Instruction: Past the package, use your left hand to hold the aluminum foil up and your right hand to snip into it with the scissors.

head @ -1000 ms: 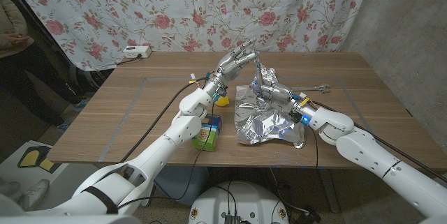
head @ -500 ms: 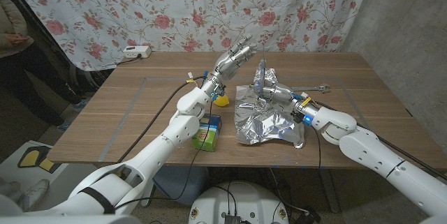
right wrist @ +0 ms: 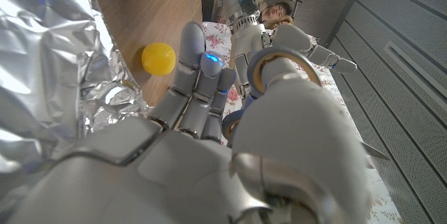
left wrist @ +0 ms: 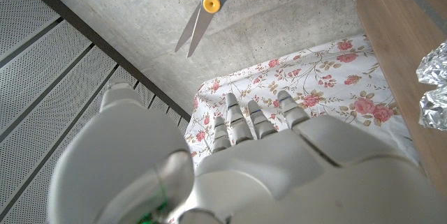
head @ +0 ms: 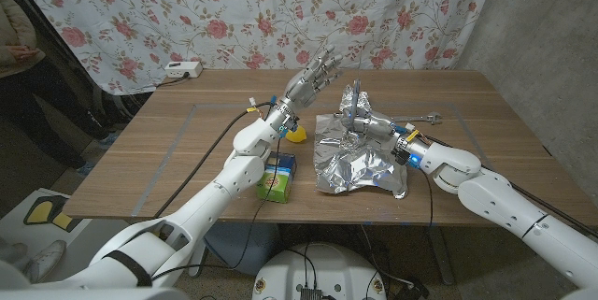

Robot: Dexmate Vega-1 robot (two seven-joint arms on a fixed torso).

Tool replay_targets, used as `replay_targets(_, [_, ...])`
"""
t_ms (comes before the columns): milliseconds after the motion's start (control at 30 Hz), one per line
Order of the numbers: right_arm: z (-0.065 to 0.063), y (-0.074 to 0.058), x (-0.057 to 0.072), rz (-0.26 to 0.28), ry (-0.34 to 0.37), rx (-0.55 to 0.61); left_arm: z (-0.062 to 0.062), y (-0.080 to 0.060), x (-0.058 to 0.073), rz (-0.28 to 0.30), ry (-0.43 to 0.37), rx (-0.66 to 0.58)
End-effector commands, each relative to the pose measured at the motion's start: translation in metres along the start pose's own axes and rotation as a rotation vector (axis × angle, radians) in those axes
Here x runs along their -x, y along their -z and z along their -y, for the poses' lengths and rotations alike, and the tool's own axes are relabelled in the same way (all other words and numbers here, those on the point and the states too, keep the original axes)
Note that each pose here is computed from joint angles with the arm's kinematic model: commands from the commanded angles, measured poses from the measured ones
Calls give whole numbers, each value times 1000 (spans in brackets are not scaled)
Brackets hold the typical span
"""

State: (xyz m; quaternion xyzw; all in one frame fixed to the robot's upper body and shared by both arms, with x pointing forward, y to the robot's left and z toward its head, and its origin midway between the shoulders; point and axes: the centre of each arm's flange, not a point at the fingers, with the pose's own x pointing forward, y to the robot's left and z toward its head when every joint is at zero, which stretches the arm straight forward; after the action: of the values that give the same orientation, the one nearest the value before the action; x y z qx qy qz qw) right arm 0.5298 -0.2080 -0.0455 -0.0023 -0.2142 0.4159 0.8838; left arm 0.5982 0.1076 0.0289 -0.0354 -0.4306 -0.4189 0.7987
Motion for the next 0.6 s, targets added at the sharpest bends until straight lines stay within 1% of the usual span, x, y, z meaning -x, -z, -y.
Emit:
replay_targets(33, [2,-9,9,0,12,-22,-19,-31,18,37,-26,-59])
replay_targets(133, [1,-14,11,1,12,-34,-24,-38,25,38,-37,-88])
replay_targets(200, [1,-18,13,-4,17,-28,-27,-42,29,37,-44,-99])
replay_targets(300, [0,-22,18,0,20,-51,-31,-45,35,33,-59,-110])
replay_targets(600, [-6,-21,31,-17,20,-89,-45,-50,53,4,-96,-139])
